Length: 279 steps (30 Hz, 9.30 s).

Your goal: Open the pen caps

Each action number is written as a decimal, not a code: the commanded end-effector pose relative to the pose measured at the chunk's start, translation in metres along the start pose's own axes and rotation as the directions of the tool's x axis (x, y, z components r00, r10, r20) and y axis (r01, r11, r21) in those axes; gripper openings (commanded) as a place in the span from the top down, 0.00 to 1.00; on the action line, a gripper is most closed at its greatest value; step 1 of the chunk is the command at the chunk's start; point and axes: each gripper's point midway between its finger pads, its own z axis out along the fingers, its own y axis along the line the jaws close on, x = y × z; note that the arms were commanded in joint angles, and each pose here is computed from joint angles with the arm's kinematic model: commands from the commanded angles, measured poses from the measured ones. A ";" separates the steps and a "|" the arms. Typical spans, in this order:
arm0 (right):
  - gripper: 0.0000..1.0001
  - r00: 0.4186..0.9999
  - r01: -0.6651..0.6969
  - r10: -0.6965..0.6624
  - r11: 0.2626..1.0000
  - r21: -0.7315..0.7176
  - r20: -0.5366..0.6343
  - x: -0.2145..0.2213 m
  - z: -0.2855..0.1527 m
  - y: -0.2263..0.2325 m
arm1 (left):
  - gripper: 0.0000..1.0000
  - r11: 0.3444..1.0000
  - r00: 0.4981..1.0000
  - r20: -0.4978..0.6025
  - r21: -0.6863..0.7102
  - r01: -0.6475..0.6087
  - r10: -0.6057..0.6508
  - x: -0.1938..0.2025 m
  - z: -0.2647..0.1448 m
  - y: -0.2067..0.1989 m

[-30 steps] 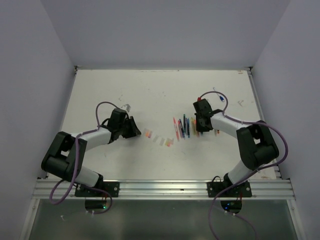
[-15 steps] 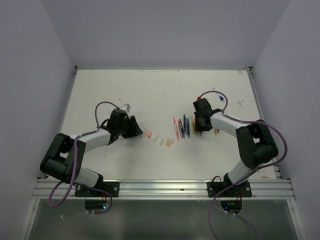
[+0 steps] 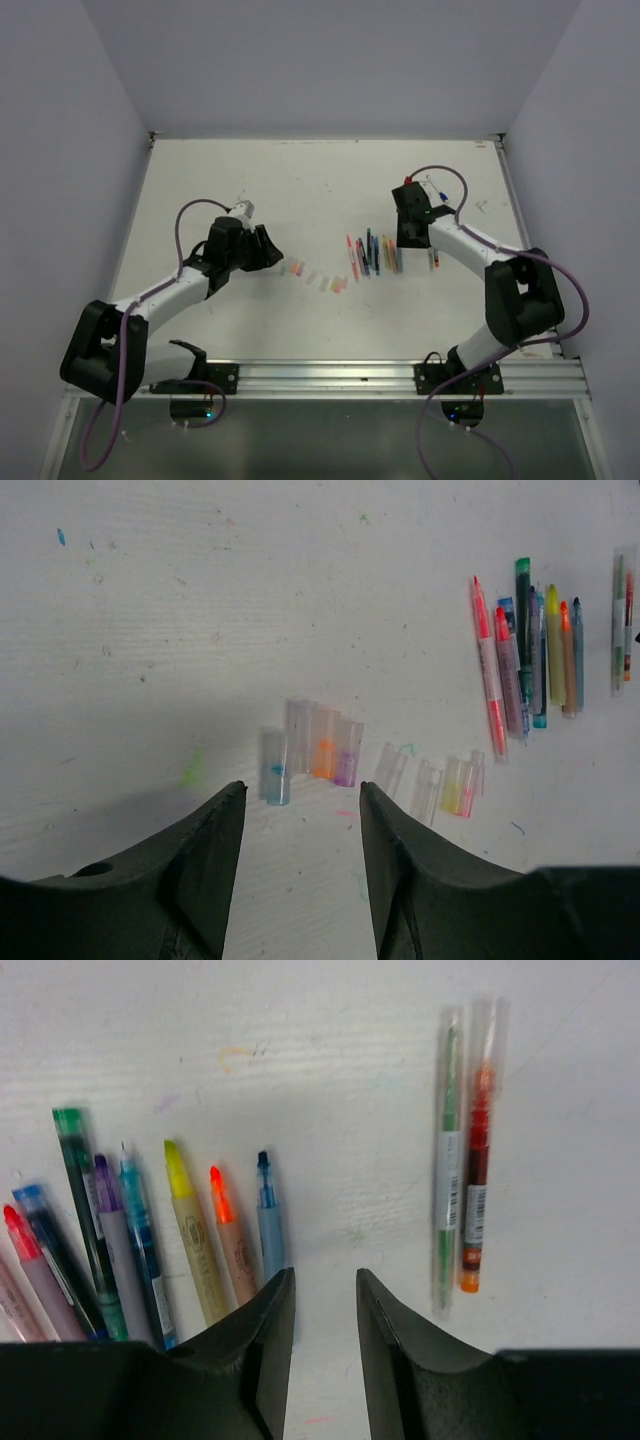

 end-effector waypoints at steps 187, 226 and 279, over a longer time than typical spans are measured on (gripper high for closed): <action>1.00 1.000 -0.016 0.017 0.999 -0.040 0.013 0.013 -0.001 0.006 | 1.00 0.994 0.997 -0.042 -0.088 0.059 -0.062 0.004 0.014 0.039; 0.72 0.995 -0.039 0.031 0.996 -0.083 -0.099 0.028 0.025 0.005 | 0.58 0.997 0.995 -0.072 0.034 0.073 -0.070 0.025 0.018 0.026; 1.00 0.996 -0.080 0.087 0.982 -0.170 0.031 -0.037 0.001 -0.009 | 0.50 0.947 0.996 0.047 0.314 0.063 -0.082 -0.017 -0.031 -0.045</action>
